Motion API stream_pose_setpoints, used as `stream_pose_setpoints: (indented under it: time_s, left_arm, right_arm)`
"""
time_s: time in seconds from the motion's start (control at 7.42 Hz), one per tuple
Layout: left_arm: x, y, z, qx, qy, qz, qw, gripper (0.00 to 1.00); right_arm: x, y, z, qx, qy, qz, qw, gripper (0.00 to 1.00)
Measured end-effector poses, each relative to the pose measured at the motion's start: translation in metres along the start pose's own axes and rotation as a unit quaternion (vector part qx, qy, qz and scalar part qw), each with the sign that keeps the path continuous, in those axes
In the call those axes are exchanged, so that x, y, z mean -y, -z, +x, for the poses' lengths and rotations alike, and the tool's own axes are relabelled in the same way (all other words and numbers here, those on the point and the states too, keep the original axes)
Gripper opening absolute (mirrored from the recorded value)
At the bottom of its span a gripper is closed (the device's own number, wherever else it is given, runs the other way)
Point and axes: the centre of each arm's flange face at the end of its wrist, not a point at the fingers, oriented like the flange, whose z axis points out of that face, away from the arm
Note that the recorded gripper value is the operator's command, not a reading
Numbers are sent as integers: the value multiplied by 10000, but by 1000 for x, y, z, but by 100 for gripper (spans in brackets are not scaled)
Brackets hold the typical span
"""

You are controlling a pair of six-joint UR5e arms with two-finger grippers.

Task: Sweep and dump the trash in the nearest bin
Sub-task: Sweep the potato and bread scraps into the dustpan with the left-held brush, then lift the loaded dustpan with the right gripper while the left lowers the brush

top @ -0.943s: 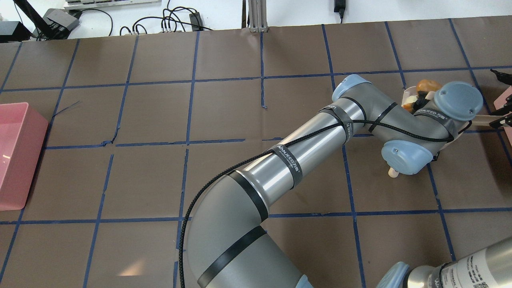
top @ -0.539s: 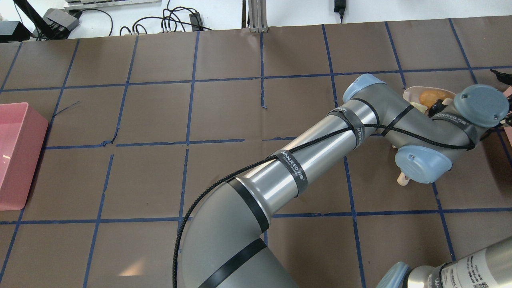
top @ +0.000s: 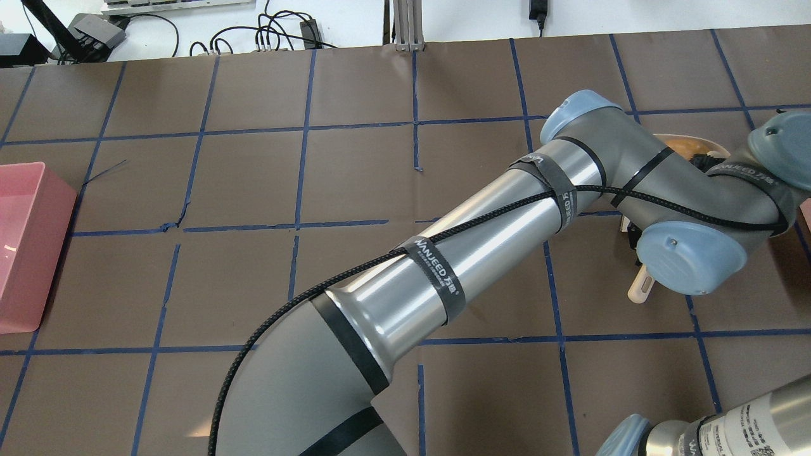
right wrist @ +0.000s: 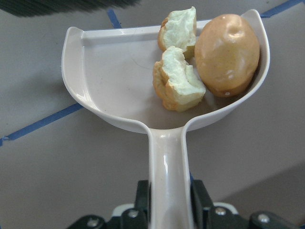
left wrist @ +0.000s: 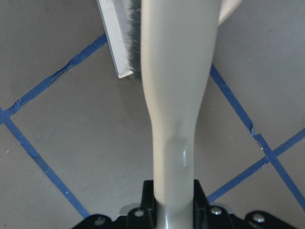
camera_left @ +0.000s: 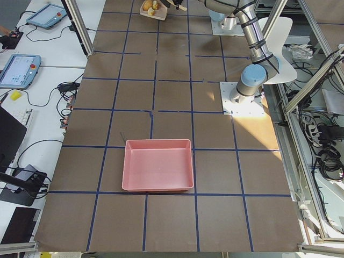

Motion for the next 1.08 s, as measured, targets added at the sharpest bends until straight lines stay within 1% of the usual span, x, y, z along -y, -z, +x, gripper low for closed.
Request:
stream_pose_setpoints:
  time_s: [0.27,0.4,0.54,0.81,0.94,1.08]
  left_arm:
    - [-34,-1,-61,182,546,-391,9976,0]
    - [-58,-2,-101,204,915,-578,9939,0]
    - [-86,-7,-143,61,1341,-749,9881,0]
    - [-140,-36,-203,-455,2022,-915,9740,0]
    - [-164,-50,-219,-657,2237,-1013,9671,0]
    - [-184,-55,-229,-776,2372,-1072,9624,0]
  right_arm:
    - [1,1,2,-115,71,202,9997,10]
    - [1,2,2,-160,80,275,9995,10]
    - [0,4,2,-205,82,357,9991,9]
    - [0,4,3,-270,100,544,9981,8]
    - [1,4,3,-311,136,644,9973,8]
    - [1,5,3,-341,143,730,9966,7]
